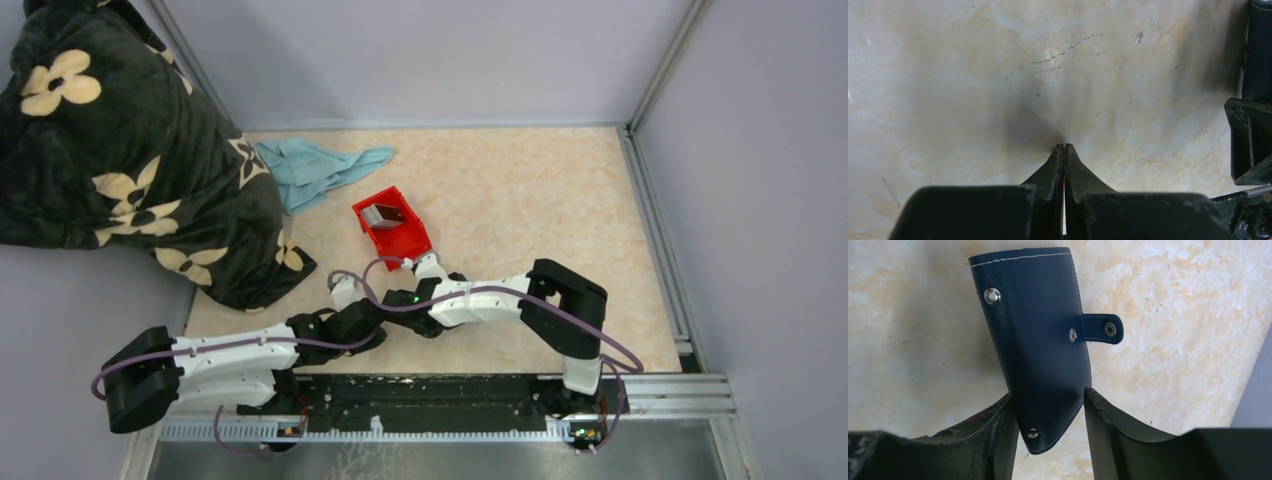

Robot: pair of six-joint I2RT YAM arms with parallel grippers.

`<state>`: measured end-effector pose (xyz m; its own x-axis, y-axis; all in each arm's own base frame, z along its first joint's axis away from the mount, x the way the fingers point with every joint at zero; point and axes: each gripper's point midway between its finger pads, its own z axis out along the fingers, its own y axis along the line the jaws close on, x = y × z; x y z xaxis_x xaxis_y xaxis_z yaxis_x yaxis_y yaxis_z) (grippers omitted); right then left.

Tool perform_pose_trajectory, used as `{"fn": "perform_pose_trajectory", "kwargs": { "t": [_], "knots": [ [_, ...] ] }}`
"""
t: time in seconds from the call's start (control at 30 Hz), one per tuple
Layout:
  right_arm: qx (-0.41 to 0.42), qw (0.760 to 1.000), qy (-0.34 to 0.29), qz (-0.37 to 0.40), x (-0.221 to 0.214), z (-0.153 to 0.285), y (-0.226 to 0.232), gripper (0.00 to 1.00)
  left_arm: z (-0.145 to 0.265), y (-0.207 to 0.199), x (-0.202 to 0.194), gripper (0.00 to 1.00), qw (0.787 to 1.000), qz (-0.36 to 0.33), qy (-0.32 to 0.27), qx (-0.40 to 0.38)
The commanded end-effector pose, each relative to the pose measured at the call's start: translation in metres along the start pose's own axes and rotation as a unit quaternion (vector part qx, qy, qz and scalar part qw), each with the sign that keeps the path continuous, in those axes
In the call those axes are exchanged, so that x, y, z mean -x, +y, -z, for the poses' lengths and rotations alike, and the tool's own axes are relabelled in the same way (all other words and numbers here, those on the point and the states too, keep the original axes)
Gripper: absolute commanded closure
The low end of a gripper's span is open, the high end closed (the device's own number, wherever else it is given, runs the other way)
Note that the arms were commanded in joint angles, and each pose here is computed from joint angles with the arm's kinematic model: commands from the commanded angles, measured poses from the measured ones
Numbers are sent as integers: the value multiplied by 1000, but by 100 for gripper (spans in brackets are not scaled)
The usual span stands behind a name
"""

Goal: Put the credit cards into the card holder
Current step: Turn over the card holder at the center of the board.

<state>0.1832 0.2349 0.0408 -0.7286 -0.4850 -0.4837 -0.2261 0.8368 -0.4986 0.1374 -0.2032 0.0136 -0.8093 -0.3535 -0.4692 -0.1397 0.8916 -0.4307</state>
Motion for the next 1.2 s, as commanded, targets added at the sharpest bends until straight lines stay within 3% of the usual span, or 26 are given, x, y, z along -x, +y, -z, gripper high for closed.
{"fn": "perform_pose_trajectory", "kwargs": {
  "t": [0.0, 0.27, 0.4, 0.53, 0.7, 0.9, 1.17],
  "knots": [
    [121, 985, -108, -56, 46, 77, 54, 51, -4, 48, -18, 100, 995, -43, 30, 90],
    [155, 971, -156, -95, 60, 112, 34, 46, -9, 40, -18, 100, 995, -45, 29, 87],
    [188, 962, -168, -102, 66, 124, 31, 38, -11, 35, -15, 100, 994, -53, 27, 95],
    [208, 956, -179, -101, 71, 137, 31, 2, -12, 33, -15, 100, 993, -58, 31, 100],
    [218, 951, -191, -110, 76, 147, 28, 1, -14, 28, -17, 100, 994, -54, 33, 90],
    [205, 929, -239, -196, 89, 144, -5, 1, -13, 10, -12, 100, 997, -42, 25, 51],
    [192, 916, -226, -271, 87, 109, -57, 19, -5, -10, 3, 90, 1000, 3, -10, -1]
  ]
}}
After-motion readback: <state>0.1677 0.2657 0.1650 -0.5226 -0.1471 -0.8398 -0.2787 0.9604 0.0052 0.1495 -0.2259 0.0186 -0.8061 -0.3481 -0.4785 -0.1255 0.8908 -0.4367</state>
